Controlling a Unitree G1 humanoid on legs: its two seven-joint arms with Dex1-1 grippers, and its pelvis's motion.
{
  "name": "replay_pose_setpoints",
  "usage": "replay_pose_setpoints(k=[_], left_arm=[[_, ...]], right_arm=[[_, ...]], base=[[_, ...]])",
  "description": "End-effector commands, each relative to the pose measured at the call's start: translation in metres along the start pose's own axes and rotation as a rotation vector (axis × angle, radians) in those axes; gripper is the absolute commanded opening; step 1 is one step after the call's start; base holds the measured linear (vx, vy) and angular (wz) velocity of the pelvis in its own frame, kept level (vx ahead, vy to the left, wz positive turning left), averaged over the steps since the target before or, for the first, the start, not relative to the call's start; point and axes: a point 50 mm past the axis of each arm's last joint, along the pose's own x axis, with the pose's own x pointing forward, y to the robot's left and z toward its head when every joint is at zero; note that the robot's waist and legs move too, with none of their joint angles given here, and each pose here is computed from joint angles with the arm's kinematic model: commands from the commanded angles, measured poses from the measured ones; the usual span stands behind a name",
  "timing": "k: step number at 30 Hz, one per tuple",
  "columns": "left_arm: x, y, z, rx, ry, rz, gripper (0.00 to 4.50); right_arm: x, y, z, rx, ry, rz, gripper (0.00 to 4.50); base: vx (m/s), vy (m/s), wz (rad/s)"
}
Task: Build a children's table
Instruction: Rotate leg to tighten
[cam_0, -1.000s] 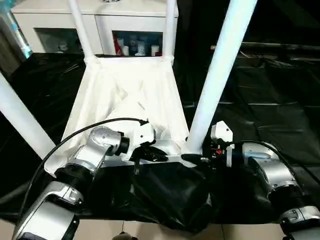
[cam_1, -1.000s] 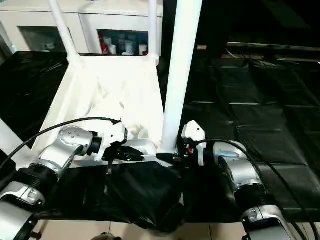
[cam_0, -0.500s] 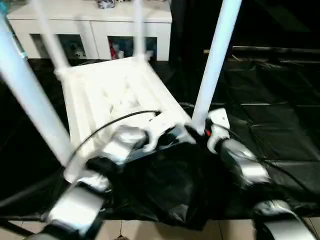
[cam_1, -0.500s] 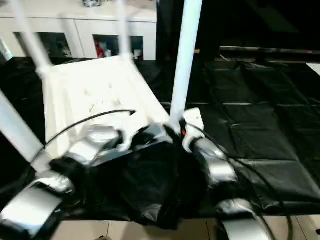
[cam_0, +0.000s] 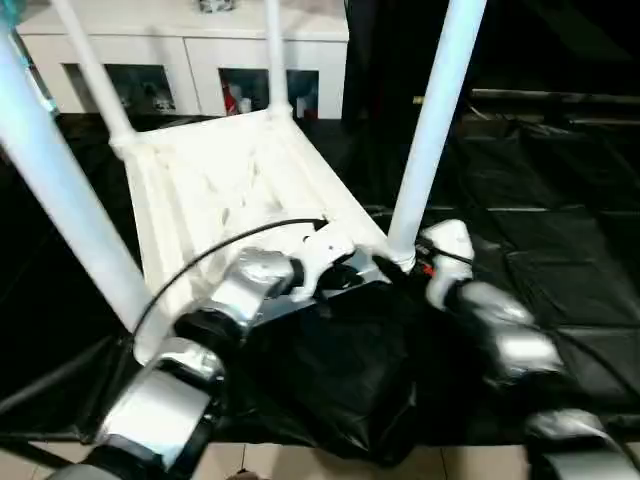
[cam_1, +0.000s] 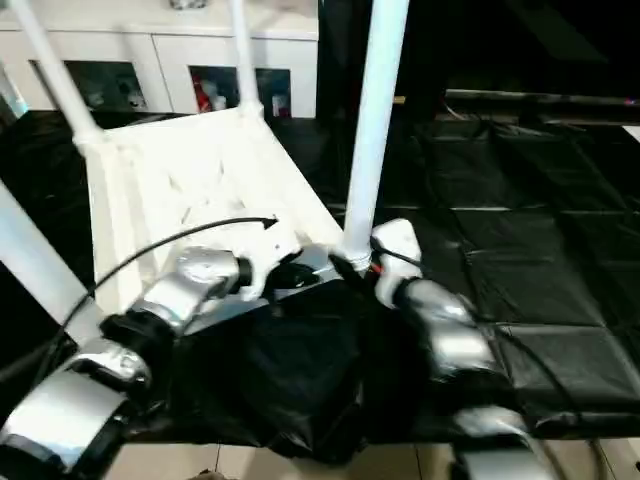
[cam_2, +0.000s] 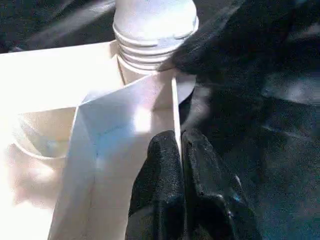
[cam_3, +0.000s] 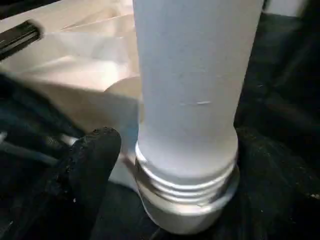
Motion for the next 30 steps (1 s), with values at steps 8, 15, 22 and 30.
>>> replay_pose_setpoints(k=[8, 15, 22, 30], left_arm=[[-0.026, -0.012, -0.01, 0.05, -0.044, -0.272, 0.0], [-0.034, -0.012, -0.012, 0.051, -0.048, -0.302, 0.0], [-0.036, -0.011, -0.013, 0.044, -0.053, -0.3, 0.0], [-0.028, -0.002, -0.014, 0.012, -0.02, -0.145, 0.0]], right_arm=[[-0.011, 0.014, 0.003, -0.085, 0.079, 0.364, 3.88], [-0.012, 0.016, 0.003, -0.082, 0.08, 0.396, 3.56], [-0.01, 0.017, 0.003, -0.051, 0.058, 0.406, 3.03], [0.0, 0.011, -0.006, -0.035, 0.068, 0.196, 2.79]], base=[[0.0, 0.0, 0.0], [0.0, 0.0, 0.0], [0.0, 0.0, 0.0], [0.0, 0.0, 0.0]])
